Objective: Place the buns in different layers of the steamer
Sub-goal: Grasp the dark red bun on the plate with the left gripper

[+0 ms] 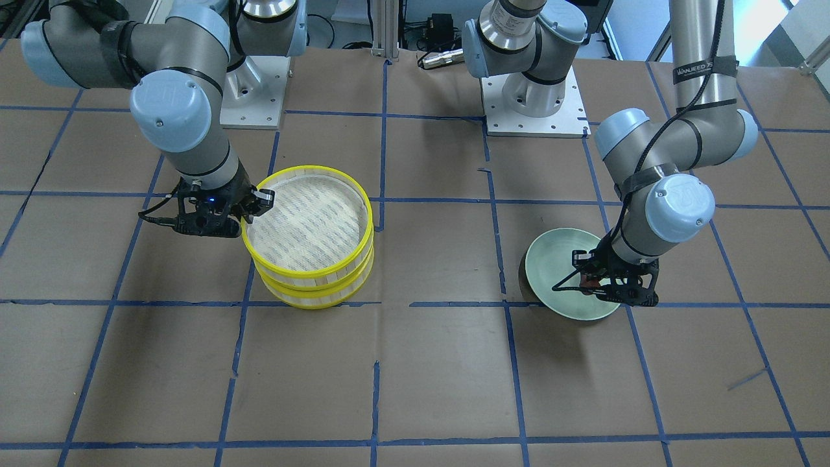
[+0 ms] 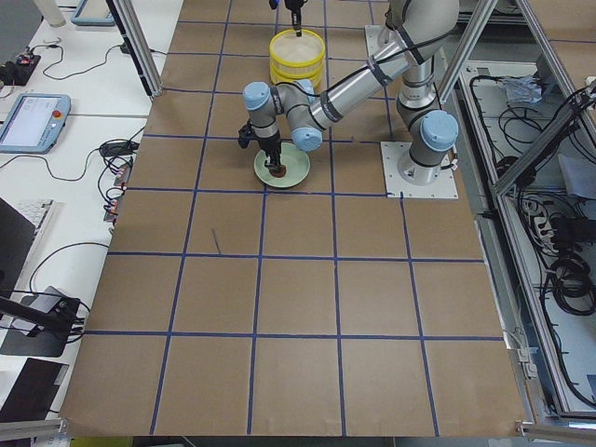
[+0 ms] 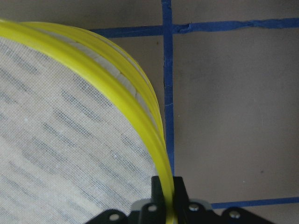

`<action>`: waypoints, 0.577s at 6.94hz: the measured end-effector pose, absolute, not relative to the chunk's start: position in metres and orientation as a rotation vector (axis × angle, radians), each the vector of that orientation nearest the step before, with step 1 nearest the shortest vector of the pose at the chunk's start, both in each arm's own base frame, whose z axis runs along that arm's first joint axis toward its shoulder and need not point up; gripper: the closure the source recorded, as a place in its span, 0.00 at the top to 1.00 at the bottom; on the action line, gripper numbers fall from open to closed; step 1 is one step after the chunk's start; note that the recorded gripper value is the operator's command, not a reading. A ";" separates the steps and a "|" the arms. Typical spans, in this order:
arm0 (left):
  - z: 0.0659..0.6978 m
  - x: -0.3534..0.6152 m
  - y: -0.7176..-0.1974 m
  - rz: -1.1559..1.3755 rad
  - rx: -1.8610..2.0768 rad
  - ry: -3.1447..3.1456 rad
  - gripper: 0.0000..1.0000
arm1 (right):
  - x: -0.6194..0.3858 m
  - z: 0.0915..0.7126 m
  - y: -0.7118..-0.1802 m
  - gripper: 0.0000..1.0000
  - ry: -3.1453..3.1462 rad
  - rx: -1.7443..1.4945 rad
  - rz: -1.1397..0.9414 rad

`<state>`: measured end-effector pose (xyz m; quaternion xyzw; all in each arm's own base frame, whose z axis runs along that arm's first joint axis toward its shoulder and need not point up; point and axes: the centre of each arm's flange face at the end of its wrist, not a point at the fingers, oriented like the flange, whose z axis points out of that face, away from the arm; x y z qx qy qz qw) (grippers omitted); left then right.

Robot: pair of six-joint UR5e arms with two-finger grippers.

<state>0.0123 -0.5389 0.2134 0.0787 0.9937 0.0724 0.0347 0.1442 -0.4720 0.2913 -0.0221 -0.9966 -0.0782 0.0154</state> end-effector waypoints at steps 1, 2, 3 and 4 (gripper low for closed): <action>0.228 0.010 -0.537 0.214 0.228 3.054 0.06 | 0.143 0.291 -0.472 0.14 -3.098 -0.071 -0.242; 0.245 0.004 -0.534 0.201 0.209 3.053 0.06 | 0.142 0.290 -0.473 0.14 -3.098 -0.074 -0.242; 0.266 -0.006 -0.531 0.199 0.197 3.052 0.06 | 0.141 0.289 -0.474 0.14 -3.098 -0.075 -0.242; 0.283 -0.016 -0.529 0.200 0.193 3.052 0.06 | 0.141 0.288 -0.475 0.14 -3.098 -0.076 -0.237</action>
